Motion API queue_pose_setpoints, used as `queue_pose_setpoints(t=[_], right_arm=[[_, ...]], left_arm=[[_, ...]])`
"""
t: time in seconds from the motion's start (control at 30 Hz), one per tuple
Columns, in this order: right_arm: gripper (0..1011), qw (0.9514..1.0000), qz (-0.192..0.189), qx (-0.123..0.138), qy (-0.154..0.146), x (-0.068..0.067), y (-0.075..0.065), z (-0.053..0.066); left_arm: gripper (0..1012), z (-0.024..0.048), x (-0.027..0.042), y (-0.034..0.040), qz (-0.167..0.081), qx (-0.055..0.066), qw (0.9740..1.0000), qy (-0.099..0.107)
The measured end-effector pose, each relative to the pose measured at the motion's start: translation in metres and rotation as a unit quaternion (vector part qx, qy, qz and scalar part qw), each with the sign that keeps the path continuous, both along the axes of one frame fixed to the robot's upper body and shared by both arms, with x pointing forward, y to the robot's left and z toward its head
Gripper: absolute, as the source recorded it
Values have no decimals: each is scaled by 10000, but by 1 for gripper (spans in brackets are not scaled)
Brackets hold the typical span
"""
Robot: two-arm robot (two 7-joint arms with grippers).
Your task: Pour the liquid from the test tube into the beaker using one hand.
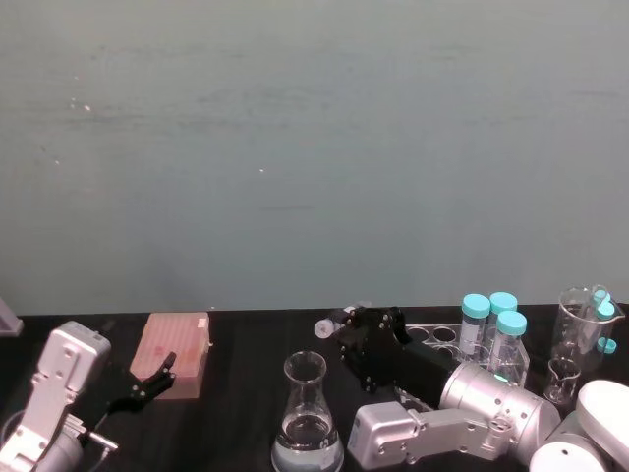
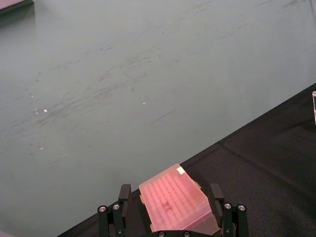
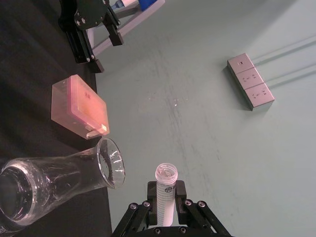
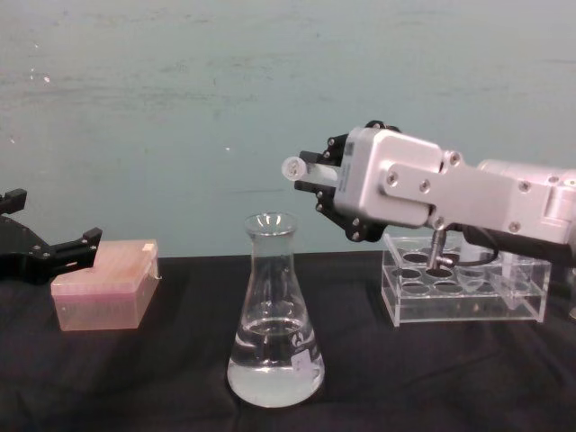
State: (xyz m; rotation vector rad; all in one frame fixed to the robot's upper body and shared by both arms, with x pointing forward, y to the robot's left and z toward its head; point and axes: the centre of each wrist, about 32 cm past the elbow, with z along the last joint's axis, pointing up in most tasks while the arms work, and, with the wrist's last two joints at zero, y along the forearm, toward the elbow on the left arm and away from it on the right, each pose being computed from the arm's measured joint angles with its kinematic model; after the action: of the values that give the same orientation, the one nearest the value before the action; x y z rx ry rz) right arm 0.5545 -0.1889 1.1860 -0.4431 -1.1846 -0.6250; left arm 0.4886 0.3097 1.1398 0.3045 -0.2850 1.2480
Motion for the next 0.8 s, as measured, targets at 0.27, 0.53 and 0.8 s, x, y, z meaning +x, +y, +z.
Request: queue_pose_setpoints(t=[0.27,0.53,0.8], right_arm=[[222,9999,10,-109,-76,3,13,-13],[222,9994,25,-249,-225,4,16,-24],[222,9980,55,-417,-473,1,22,-31]], left_arm=[[1000,0,0,0,0,0,10000,0],[1000,0,0,0,0,0,10000,-1],[1000,0,0,0,0,0,10000,0]])
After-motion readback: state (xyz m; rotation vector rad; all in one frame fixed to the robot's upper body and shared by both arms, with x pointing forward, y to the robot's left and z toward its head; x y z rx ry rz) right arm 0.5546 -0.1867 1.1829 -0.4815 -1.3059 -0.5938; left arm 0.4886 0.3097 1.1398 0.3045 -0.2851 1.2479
